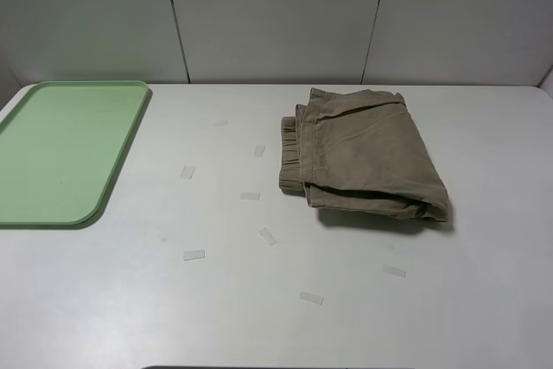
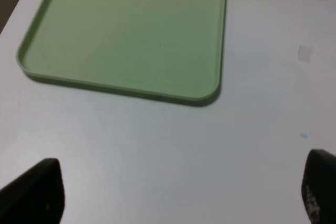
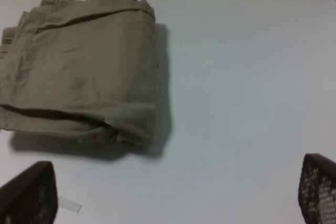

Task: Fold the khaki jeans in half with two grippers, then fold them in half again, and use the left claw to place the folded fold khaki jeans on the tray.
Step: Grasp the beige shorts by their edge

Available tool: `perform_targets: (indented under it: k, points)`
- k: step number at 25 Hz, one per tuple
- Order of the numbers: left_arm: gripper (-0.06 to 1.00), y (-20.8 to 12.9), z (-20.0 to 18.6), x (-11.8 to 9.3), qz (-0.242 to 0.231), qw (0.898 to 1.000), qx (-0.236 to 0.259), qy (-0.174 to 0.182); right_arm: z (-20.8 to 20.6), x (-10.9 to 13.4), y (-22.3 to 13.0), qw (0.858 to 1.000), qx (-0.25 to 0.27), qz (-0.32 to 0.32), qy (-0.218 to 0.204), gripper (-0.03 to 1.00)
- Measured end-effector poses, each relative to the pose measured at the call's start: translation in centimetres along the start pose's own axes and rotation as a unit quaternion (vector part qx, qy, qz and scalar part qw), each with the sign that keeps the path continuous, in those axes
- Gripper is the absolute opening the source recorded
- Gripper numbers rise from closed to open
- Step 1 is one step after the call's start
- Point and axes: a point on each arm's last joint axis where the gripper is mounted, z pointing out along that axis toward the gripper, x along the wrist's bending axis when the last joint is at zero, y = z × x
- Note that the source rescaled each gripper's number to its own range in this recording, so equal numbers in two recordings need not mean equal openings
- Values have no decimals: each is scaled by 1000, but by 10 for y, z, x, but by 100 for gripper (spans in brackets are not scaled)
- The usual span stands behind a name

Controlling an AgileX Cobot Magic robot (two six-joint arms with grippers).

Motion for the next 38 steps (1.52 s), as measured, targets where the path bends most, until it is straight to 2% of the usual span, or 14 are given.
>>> perform_targets:
  k: [9,12,17,23,30,34,38]
  points:
    - [88,0,0,0,1,1000,1,0,0,0,0,1000,0,0,0,100]
    - [88,7,-1,-1,2,1000,17,2,0,0,0,1000,0,0,0,100]
    - [87,50,3,-6,14,997,74,8,0,0,0,1000,0,0,0,100]
    - [86,116,36,-17,35,988,148,9,0,0,0,1000,0,0,0,100]
    - [86,178,100,-53,84,980,177,-36,0,0,0,1000,0,0,0,100]
    - [86,197,143,-87,110,973,192,-65,0,0,0,1000,0,0,0,100]
    - [86,199,181,-127,133,963,216,-92,0,0,0,1000,0,0,0,100]
